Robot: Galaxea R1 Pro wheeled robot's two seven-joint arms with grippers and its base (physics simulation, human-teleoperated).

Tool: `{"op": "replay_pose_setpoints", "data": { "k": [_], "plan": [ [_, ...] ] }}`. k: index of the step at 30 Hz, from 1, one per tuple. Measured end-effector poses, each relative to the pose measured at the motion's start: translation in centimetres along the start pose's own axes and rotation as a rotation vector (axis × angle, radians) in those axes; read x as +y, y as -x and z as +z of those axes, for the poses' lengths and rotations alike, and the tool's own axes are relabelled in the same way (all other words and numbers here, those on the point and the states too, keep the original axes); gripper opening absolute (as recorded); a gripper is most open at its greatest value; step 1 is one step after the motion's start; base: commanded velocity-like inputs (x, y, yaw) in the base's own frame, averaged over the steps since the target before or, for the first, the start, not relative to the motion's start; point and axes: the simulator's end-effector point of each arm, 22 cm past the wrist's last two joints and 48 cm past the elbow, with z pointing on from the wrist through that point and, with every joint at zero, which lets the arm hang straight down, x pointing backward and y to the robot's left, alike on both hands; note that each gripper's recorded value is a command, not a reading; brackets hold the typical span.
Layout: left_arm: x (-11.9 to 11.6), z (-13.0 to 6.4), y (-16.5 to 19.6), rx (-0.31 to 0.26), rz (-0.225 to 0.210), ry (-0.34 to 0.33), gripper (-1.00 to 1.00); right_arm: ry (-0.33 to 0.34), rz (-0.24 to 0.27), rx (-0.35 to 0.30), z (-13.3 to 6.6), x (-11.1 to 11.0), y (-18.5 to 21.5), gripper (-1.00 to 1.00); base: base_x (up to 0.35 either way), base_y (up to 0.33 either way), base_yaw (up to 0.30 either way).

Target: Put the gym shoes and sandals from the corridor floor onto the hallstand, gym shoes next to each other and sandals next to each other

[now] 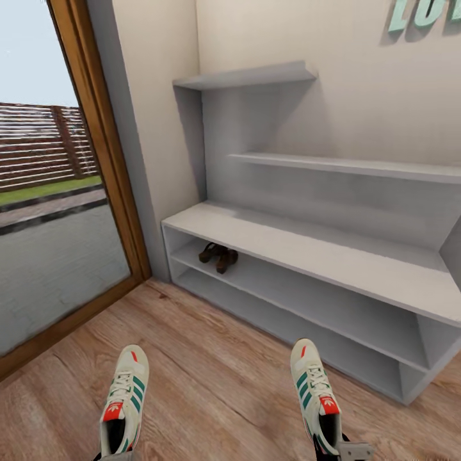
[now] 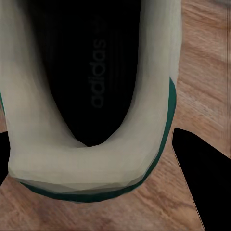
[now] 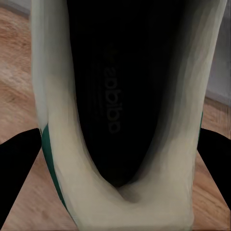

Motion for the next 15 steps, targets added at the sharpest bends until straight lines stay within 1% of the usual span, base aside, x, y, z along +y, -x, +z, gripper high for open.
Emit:
{"op": "replay_pose_setpoints", "data": {
  "k": [15],
  "plan": [
    [0.0, -0.02, -0.06, 0.002, 0.0, 0.0, -1.0, 0.0, 0.0, 0.0, 0.0, 0.0, 0.0, -1.0, 0.0, 0.0, -0.195]
  ]
}}
